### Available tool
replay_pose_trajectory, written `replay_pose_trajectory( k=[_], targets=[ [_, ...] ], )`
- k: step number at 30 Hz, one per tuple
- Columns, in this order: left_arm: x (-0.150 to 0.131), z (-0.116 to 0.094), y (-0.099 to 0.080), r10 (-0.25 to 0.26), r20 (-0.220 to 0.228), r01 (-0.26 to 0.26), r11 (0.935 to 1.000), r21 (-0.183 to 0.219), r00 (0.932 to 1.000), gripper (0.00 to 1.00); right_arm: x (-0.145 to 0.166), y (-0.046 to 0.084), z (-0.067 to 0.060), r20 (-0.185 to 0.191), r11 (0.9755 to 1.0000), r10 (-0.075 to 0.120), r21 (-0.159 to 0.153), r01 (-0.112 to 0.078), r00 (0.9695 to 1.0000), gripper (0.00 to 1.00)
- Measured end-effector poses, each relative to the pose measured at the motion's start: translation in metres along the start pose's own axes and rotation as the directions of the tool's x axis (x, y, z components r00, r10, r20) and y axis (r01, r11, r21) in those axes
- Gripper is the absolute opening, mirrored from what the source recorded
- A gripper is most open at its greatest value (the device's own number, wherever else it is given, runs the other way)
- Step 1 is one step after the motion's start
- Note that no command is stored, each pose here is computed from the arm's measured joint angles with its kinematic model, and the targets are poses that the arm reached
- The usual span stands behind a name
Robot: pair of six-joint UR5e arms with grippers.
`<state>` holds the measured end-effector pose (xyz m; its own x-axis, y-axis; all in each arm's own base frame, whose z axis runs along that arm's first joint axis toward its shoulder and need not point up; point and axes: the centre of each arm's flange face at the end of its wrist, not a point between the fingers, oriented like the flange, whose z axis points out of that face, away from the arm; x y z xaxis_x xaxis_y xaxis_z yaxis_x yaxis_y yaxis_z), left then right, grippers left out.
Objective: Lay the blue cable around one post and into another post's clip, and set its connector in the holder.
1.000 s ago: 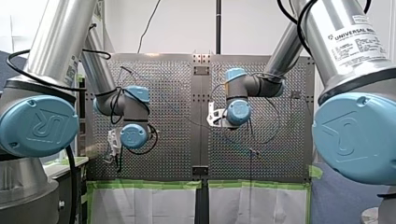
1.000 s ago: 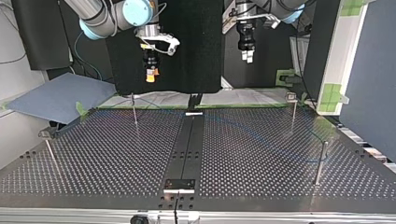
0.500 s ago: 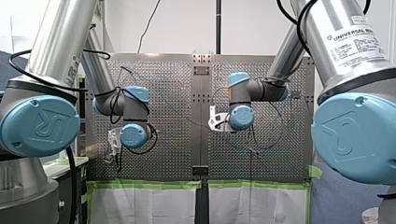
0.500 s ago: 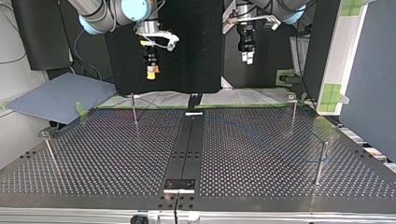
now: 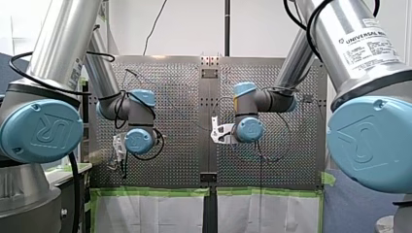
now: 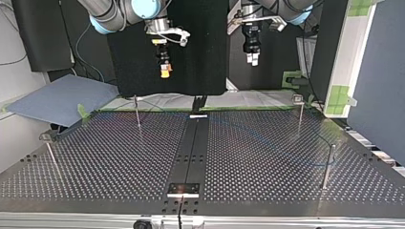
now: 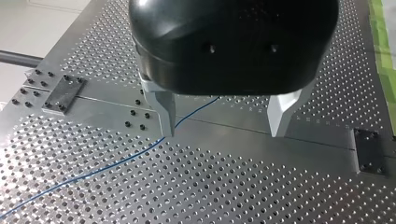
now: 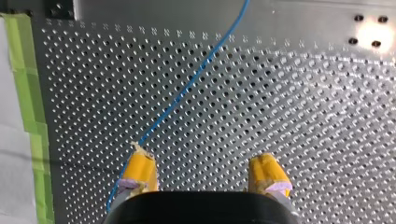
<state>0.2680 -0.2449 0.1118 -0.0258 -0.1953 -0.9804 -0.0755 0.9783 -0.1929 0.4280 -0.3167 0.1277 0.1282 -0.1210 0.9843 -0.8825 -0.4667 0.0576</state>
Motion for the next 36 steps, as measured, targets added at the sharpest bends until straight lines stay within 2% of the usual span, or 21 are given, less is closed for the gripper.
replay_pose_trajectory(
  k=[9, 18, 27, 36],
  targets=[
    [0.000, 0.000, -0.001, -0.002, 0.000, 0.002, 1.0000, 0.006, 1.0000, 0.98, -0.002, -0.016, -0.006, -0.010, 0.9992, -0.016, 0.036, 0.016, 0.9998, 0.99],
    [0.000, 0.000, -0.001, -0.003, 0.000, 0.003, 1.0000, 0.009, 1.0000, 0.98, -0.003, -0.030, -0.013, -0.014, 0.9977, -0.023, 0.064, 0.024, 0.9996, 0.99],
    [-0.001, 0.004, -0.003, -0.002, 0.000, 0.002, 1.0000, 0.008, 1.0000, 0.98, -0.003, -0.031, -0.015, -0.017, 0.9990, -0.012, 0.043, 0.012, 0.9998, 0.99],
    [-0.002, 0.006, -0.004, -0.006, -0.001, 0.006, 1.0000, 0.007, 1.0000, 0.98, 0.000, -0.033, -0.013, -0.025, 0.9991, -0.001, 0.043, 0.003, 0.9997, 0.99]
  ],
)
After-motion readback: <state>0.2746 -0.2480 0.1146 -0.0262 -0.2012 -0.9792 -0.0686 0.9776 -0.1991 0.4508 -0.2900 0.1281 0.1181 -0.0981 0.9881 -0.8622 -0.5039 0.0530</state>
